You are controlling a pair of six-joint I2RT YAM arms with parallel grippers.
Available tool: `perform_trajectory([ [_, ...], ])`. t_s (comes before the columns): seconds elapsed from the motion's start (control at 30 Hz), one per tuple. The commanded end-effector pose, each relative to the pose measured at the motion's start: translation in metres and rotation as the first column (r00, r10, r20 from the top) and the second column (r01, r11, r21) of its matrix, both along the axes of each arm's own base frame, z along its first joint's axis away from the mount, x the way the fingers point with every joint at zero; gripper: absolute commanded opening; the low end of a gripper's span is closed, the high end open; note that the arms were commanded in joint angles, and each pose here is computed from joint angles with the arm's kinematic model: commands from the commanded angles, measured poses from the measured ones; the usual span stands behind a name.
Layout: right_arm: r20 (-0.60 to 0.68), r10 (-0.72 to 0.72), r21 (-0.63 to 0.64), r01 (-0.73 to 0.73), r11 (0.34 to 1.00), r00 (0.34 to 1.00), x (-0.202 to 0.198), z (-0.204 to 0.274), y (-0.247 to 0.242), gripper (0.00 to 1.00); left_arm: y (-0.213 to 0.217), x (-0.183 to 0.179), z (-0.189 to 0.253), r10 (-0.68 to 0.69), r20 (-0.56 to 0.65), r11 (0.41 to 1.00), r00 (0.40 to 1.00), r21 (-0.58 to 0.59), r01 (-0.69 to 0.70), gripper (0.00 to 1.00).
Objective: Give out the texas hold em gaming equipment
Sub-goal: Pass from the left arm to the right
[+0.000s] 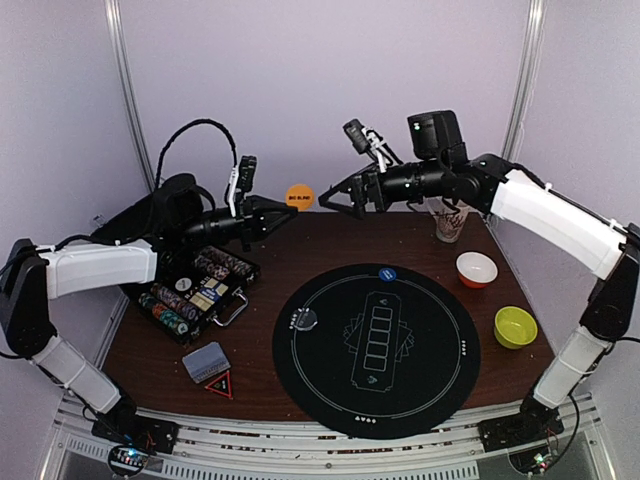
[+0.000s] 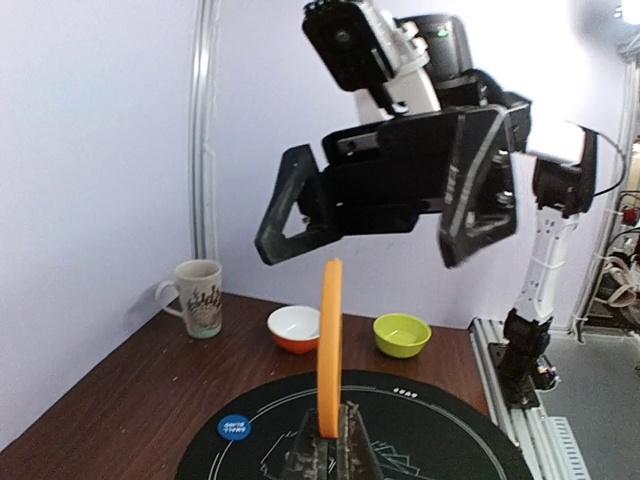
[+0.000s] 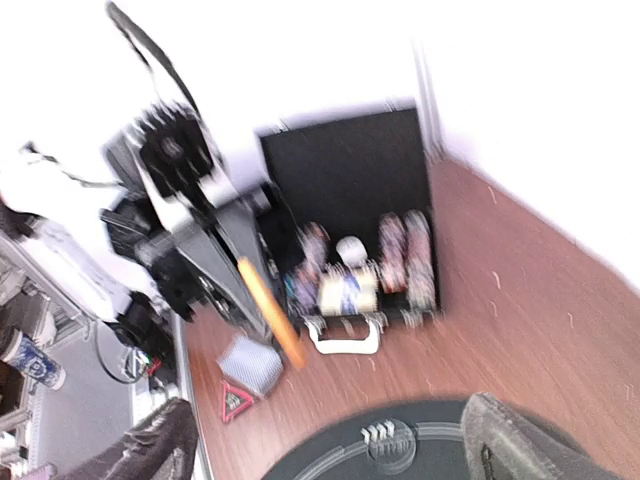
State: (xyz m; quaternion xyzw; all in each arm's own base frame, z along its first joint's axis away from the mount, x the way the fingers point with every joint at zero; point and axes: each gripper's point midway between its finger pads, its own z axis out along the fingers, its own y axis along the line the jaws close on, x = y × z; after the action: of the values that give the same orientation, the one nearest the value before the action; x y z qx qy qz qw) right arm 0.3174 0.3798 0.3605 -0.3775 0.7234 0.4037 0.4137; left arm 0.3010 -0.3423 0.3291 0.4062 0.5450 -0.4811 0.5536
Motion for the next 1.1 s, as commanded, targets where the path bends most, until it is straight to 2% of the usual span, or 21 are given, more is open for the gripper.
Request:
perform_trajectory([
  [0.0, 0.062, 0.124, 0.25, -0.136, 0.959, 0.99, -0.012, 0.037, 0.013, 0.87, 0.006, -0.043, 0.036, -0.172, 0.095, 0.976, 0.981, -0.119, 0.183, 0.0],
  [0.07, 0.046, 0.114, 0.255, -0.122, 0.959, 0.992, -0.01, 0.039, 0.015, 0.76, 0.006, -0.044, 0.038, -0.175, 0.098, 0.975, 0.98, -0.119, 0.186, 0.0],
  [0.1, 0.043, 0.116, 0.255, -0.123, 0.959, 0.992, -0.011, 0.04, 0.018, 0.74, 0.006, -0.045, 0.039, -0.182, 0.097, 0.974, 0.978, -0.116, 0.193, 0.0],
  [0.47, 0.045, 0.2, 0.234, -0.205, 0.95, 0.979, -0.03, 0.037, 0.041, 0.7, 0.005, -0.047, 0.038, -0.201, 0.07, 0.97, 0.977, -0.124, 0.209, 0.0],
  [0.57, 0.057, 0.194, 0.206, -0.202, 0.957, 0.979, -0.032, 0.037, 0.037, 0.73, 0.007, -0.049, 0.039, -0.196, 0.08, 0.971, 0.977, -0.123, 0.205, 0.0],
  [0.63, 0.09, 0.172, 0.193, -0.186, 0.963, 0.981, -0.031, 0.042, 0.033, 0.71, 0.007, -0.049, 0.037, -0.184, 0.078, 0.974, 0.98, -0.122, 0.192, 0.0],
  [0.77, 0.077, 0.189, 0.193, -0.2, 0.96, 0.979, -0.03, 0.04, 0.038, 0.52, 0.005, -0.045, 0.035, -0.181, 0.07, 0.976, 0.981, -0.107, 0.187, 0.0],
  [0.93, 0.041, 0.23, 0.165, -0.233, 0.958, 0.972, -0.034, 0.024, 0.055, 0.41, 0.004, -0.042, 0.035, -0.173, 0.067, 0.978, 0.983, -0.111, 0.179, 0.0],
  [1.0, 0.041, 0.24, 0.167, -0.243, 0.955, 0.97, -0.037, 0.024, 0.056, 0.27, 0.003, -0.041, 0.033, -0.178, 0.06, 0.977, 0.982, -0.107, 0.183, 0.0],
  [1.03, 0.038, 0.239, 0.171, -0.242, 0.955, 0.97, -0.037, 0.022, 0.056, 0.11, 0.003, -0.041, 0.033, -0.18, 0.059, 0.977, 0.982, -0.106, 0.186, 0.0],
  [1.07, 0.036, 0.232, 0.172, -0.235, 0.957, 0.972, -0.037, 0.021, 0.056, 0.0, 0.002, -0.041, 0.031, -0.18, 0.056, 0.977, 0.982, -0.106, 0.185, 0.0],
])
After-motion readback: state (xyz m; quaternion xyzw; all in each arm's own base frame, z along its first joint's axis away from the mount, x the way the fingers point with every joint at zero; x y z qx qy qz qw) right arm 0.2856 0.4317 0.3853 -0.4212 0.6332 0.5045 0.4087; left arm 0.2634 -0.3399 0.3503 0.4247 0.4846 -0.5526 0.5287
